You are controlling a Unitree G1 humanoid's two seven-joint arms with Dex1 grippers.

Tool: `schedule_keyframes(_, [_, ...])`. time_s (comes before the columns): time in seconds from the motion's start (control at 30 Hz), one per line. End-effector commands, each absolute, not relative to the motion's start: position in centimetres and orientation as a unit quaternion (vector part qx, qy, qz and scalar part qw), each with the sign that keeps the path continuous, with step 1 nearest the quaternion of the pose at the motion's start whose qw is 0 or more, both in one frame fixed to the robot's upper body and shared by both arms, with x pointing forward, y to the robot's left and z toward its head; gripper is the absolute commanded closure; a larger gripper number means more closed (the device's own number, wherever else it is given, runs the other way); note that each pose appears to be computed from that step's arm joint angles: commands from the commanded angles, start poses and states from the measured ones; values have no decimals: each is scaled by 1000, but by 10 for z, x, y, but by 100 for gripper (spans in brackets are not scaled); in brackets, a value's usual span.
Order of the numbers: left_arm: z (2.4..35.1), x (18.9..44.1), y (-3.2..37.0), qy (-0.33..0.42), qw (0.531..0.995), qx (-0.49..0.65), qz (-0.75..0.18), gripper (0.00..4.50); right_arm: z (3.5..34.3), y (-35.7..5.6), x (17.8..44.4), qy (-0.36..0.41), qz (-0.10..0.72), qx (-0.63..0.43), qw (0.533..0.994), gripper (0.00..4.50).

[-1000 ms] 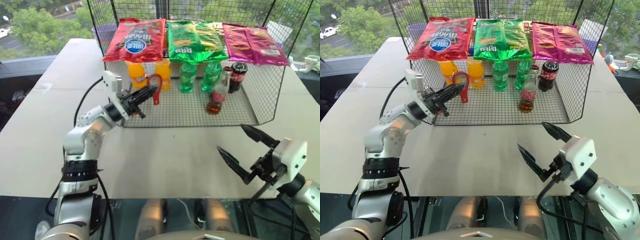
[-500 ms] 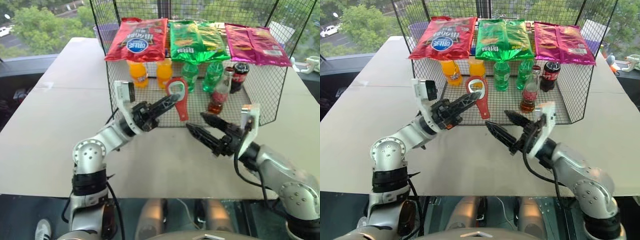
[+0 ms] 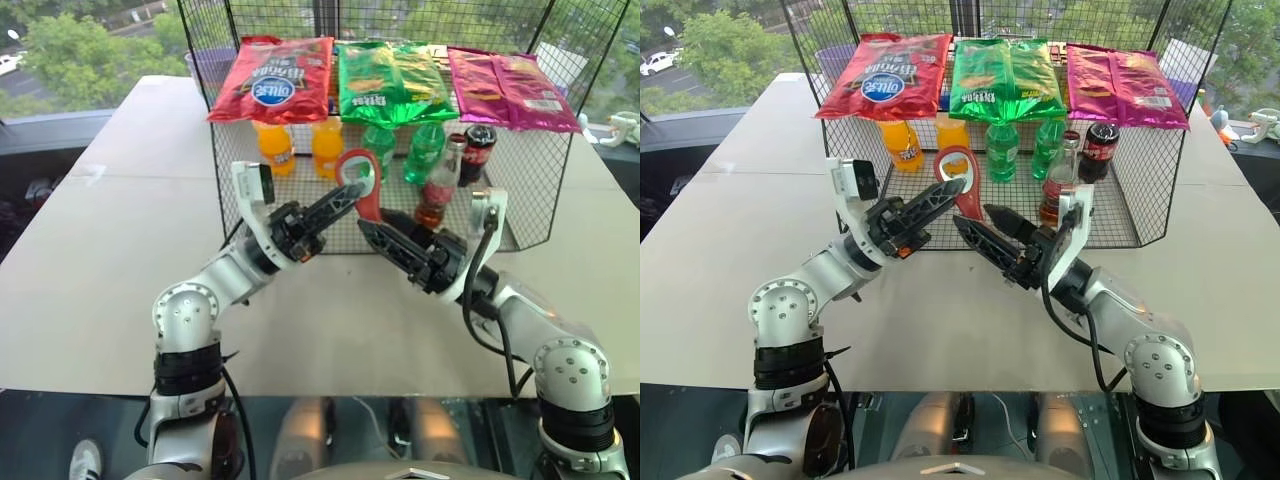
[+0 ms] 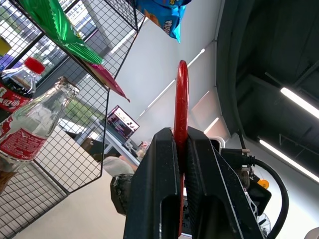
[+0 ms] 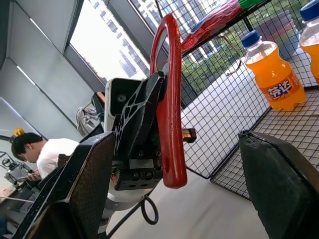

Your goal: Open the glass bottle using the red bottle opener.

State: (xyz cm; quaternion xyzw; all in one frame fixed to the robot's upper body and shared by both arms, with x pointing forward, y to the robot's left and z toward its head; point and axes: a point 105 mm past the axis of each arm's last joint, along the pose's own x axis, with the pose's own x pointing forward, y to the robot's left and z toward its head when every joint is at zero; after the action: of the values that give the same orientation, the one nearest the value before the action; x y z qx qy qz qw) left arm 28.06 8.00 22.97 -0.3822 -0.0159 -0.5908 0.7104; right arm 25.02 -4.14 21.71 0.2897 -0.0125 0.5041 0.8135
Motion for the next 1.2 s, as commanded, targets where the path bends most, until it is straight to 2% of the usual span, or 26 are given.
schedule_keyframes(0.03, [241,270,74,-36,694,-369,-617,450,226,-38,245,-21,525,293,799,135])
schedule_keyframes(0.07, [241,269,74,-35,693,-367,-619,450,227,-37,245,-20,527,291,798,179])
schedule_keyframes(0.7, [237,266,76,-34,689,-361,-628,450,229,-38,245,-10,548,268,792,179])
schedule_keyframes(0.8, [236,264,75,-32,688,-357,-631,450,230,-39,244,-12,549,269,792,267])
schedule_keyframes(0.93, [235,263,76,-29,687,-353,-635,450,231,-39,242,-13,552,269,789,442])
schedule_keyframes(1.2, [236,266,81,-33,691,-346,-634,450,230,-39,240,-10,555,264,789,442])
